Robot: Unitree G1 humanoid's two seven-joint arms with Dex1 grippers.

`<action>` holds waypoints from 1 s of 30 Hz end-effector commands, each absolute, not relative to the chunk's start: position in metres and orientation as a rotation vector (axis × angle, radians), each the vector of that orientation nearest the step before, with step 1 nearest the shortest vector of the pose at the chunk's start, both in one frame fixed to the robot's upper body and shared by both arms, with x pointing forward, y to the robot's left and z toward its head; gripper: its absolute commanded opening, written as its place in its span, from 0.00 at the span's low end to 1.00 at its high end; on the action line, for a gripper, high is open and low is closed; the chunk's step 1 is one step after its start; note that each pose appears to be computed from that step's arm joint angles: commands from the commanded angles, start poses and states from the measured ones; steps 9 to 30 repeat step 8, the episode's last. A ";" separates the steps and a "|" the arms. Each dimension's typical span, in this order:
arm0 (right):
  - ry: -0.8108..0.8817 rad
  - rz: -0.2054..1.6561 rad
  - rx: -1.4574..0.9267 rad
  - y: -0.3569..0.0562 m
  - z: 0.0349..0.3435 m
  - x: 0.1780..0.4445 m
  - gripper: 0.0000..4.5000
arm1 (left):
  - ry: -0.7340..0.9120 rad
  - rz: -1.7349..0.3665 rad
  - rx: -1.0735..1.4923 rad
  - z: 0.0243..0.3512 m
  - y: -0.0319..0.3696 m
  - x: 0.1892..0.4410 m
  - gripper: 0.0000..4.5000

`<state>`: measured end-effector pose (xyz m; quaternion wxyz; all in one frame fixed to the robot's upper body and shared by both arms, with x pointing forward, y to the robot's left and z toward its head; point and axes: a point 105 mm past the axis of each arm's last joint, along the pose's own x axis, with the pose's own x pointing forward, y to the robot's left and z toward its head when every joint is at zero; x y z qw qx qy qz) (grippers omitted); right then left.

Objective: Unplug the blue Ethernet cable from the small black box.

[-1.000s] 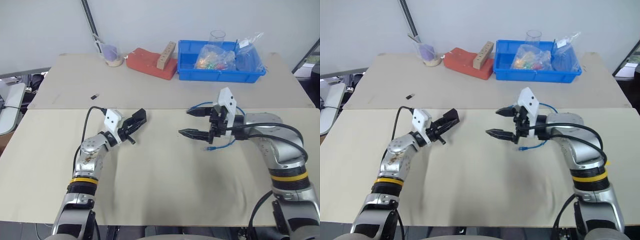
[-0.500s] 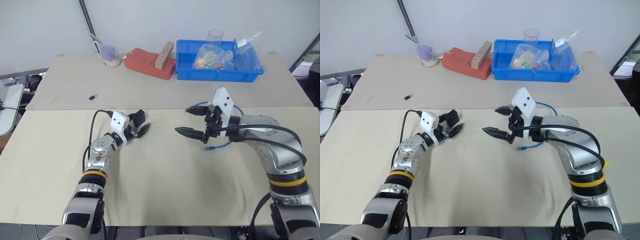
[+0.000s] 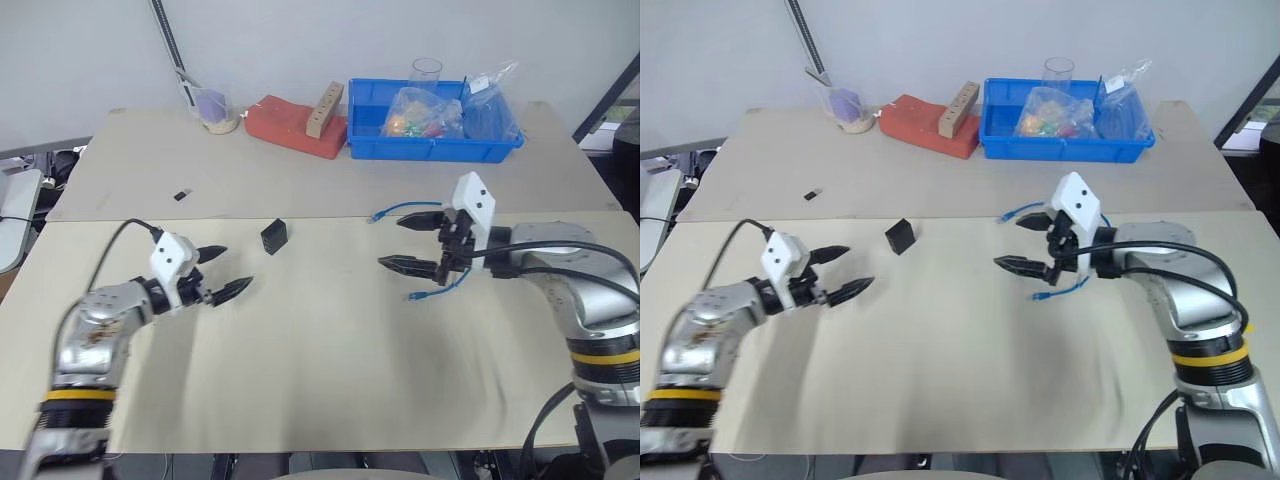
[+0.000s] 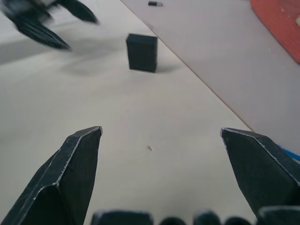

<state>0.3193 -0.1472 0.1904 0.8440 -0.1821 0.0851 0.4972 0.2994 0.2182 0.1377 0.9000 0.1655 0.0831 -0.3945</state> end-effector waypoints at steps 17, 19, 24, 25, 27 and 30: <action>0.125 1.032 -0.428 -0.159 0.204 0.324 1.00 | 0.121 -0.780 0.377 0.182 0.224 0.293 0.99; 0.125 1.032 -0.428 -0.159 0.204 0.324 1.00 | 0.121 -0.780 0.377 0.182 0.224 0.293 0.99; 0.125 1.032 -0.428 -0.159 0.204 0.324 1.00 | 0.121 -0.780 0.377 0.182 0.224 0.293 0.99; 0.125 1.032 -0.428 -0.159 0.204 0.324 1.00 | 0.121 -0.780 0.377 0.182 0.224 0.293 0.99; 0.125 1.032 -0.428 -0.159 0.204 0.324 1.00 | 0.121 -0.780 0.377 0.182 0.224 0.293 0.99; 0.125 1.032 -0.428 -0.159 0.204 0.324 1.00 | 0.121 -0.780 0.377 0.182 0.224 0.293 0.99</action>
